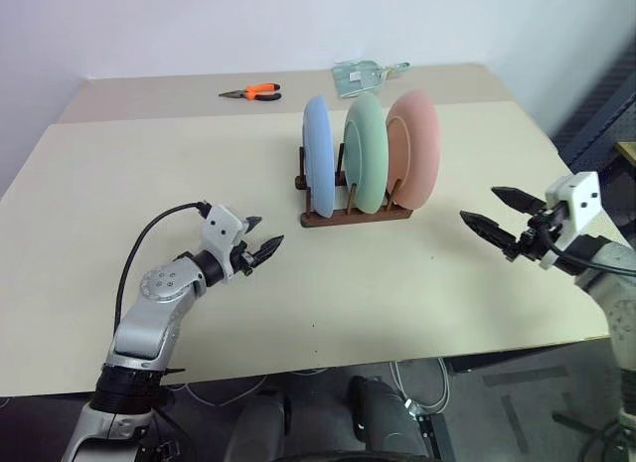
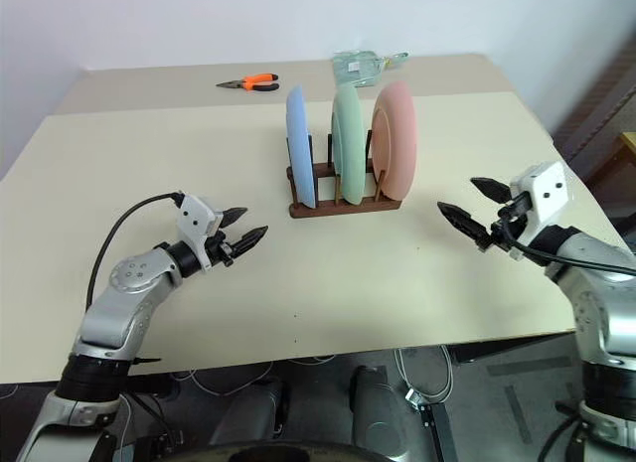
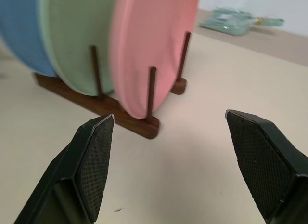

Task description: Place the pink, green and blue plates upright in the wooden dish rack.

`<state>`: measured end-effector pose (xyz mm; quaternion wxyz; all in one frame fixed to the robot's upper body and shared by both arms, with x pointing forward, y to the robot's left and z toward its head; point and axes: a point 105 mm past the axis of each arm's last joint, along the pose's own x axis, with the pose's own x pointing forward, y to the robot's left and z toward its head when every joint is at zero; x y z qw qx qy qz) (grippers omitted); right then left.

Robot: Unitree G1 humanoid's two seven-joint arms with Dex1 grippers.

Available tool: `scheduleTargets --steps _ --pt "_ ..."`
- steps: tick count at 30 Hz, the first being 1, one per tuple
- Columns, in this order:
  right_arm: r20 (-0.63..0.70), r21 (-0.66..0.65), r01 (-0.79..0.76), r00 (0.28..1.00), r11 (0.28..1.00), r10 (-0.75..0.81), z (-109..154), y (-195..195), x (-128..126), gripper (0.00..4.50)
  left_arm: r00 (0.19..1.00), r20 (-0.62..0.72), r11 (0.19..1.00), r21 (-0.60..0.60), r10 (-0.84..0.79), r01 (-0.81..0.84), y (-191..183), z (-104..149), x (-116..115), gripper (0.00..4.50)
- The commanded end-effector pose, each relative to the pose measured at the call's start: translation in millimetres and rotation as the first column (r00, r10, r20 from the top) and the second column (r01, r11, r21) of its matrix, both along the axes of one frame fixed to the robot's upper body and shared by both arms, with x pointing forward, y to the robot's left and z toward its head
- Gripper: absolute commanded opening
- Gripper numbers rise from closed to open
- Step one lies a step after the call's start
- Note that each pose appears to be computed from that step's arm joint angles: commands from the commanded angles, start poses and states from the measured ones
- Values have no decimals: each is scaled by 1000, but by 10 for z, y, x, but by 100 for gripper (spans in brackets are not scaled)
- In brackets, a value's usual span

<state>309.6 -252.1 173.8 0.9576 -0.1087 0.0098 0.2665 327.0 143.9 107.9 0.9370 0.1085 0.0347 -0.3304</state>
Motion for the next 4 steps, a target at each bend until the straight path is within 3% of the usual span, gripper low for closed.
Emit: scheduleTargets --steps 1,4 --pt "51 -27 16 999 1000 -14 29 19 23 379 999 41 999 44 -24 22 -10 20 -12 298" --pt "30 -25 -1 1000 1000 1 -75 97 1 379 999 48 1000 9 -12 12 21 56 -6 298"
